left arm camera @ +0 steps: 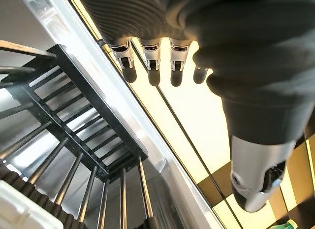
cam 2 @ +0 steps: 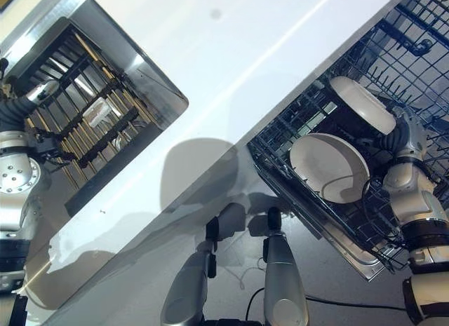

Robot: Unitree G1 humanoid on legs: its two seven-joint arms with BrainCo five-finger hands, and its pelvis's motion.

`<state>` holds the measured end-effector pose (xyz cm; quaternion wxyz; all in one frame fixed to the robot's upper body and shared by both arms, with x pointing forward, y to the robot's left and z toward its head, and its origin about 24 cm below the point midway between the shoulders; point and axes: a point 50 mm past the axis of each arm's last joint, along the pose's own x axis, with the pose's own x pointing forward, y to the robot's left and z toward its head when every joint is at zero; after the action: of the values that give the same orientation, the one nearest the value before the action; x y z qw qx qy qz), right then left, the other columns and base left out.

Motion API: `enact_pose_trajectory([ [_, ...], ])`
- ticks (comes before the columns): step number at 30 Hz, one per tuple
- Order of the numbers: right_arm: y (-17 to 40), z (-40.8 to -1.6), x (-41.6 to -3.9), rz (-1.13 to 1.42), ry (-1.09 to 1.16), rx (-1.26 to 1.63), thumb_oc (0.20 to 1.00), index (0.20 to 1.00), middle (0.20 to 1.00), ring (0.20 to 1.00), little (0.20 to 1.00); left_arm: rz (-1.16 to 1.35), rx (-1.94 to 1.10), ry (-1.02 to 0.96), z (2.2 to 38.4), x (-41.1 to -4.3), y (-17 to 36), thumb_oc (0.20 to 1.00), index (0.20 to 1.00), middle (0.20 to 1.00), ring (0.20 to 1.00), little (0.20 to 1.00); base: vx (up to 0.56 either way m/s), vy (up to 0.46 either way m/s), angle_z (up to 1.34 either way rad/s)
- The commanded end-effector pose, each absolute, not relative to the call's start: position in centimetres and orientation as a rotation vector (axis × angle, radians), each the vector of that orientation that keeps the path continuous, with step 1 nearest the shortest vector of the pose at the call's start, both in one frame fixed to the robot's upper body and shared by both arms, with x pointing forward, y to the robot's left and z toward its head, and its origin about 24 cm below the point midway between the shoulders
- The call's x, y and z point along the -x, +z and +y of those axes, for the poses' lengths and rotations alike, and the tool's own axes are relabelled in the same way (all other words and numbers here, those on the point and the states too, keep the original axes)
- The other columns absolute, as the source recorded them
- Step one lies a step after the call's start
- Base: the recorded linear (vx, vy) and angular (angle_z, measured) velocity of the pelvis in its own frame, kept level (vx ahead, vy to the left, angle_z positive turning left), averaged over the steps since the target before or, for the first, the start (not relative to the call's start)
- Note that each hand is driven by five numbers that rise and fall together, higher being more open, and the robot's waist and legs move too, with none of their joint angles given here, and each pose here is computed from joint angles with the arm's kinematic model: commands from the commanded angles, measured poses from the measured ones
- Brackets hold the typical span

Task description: Pick up plates and place into dishwasher.

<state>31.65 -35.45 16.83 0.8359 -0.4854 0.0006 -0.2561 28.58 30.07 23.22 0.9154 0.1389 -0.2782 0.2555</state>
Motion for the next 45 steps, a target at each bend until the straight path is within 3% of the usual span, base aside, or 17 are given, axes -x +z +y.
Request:
enact_pose_trajectory([
  [1,12.6,-33.5,-31.4,0.082,-0.433,0.979,1.000,1.000,1.000,1.000,1.000,-0.656,-0.327,0.589,31.8,-27.4,25.2,1.000,1.000,1.000,1.000,1.000,0.00,0.000,0.00],
  [14,18.2,-31.9,-28.9,-0.264,-0.559,0.944,1.000,1.000,1.000,1.000,1.000,-0.552,-0.322,0.661,33.7,-25.2,20.9,1.000,1.000,1.000,1.000,1.000,0.01,0.072,-0.04],
  [25,19.3,-33.2,-26.7,-0.311,-0.632,0.952,1.000,1.000,1.000,1.000,1.000,-0.460,-0.297,0.669,34.5,-23.8,18.3,1.000,1.000,1.000,1.000,1.000,0.02,0.064,0.01],
  [38,19.4,-33.8,-23.8,-0.465,-0.823,0.767,1.000,1.000,1.000,1.000,1.000,-0.376,-0.215,0.665,34.1,-22.9,14.6,1.000,1.000,1.000,1.000,1.000,-0.02,0.149,-0.11],
  [45,18.0,-34.7,-22.9,-0.421,-0.909,0.686,1.000,1.000,1.000,1.000,1.000,-0.330,-0.162,0.639,33.3,-22.8,12.8,1.000,1.000,1.000,1.000,1.000,-0.02,0.254,-0.23],
])
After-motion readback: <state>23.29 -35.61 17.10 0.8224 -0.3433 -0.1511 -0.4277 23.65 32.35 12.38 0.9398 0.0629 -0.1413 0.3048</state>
